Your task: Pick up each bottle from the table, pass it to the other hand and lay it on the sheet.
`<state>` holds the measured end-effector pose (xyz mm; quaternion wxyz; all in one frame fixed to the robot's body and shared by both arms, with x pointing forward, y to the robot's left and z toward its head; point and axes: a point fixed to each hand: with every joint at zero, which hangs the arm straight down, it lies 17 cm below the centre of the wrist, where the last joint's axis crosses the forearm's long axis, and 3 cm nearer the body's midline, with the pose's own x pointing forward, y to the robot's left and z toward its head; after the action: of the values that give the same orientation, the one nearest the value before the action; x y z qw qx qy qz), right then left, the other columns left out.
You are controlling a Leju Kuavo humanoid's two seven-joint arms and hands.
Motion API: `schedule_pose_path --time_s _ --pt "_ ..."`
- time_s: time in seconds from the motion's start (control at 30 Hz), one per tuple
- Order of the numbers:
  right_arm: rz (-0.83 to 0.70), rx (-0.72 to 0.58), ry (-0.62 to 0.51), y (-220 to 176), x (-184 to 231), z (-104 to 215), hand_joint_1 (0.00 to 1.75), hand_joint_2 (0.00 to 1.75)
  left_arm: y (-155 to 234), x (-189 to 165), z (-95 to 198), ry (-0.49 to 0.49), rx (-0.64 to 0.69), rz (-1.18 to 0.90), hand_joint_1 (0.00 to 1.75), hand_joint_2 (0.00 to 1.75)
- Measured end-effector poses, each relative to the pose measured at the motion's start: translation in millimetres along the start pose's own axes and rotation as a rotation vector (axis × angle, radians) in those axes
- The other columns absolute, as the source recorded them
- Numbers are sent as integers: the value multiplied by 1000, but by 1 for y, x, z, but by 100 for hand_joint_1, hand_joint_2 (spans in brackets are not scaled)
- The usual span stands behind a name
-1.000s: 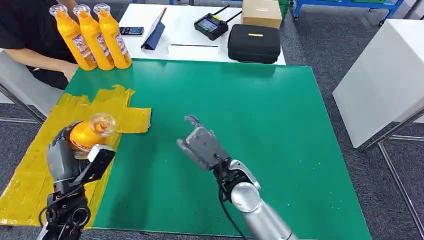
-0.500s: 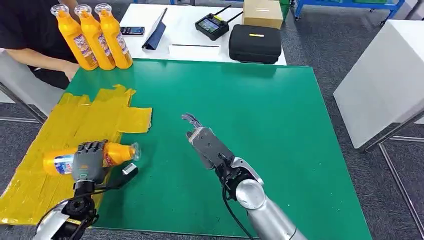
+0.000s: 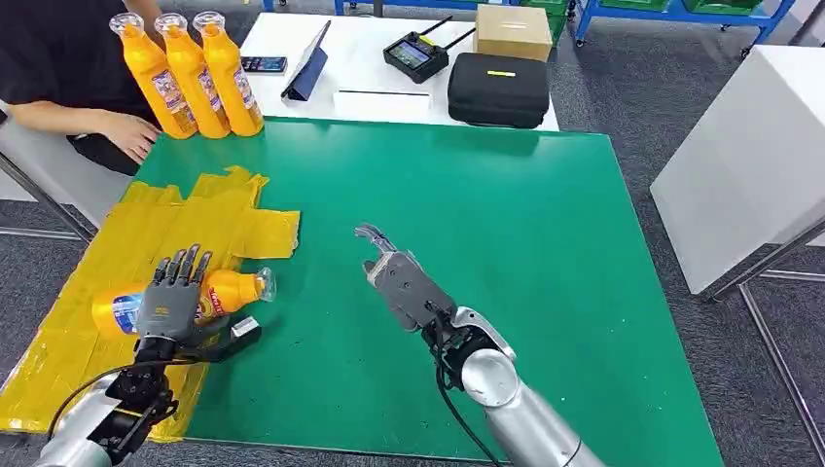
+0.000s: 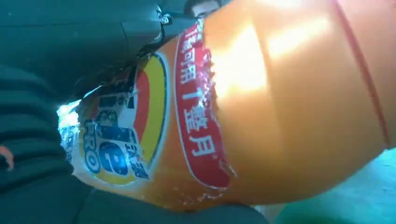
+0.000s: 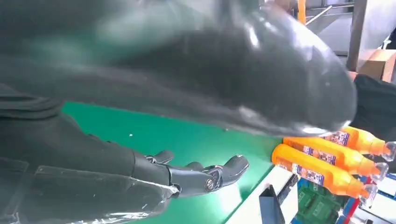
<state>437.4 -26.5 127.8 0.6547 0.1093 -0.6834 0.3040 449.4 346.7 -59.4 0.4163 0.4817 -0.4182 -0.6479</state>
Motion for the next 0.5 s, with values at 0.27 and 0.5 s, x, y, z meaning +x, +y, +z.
schedule_pose_path --time_s 0.27,0.5 --pt "8 -10 16 0 -8 4 0 0 23 9 10 -12 145 128 0 0" --pt "15 -19 29 -1 -15 7 0 0 94 28 12 -115 381 348 0 0"
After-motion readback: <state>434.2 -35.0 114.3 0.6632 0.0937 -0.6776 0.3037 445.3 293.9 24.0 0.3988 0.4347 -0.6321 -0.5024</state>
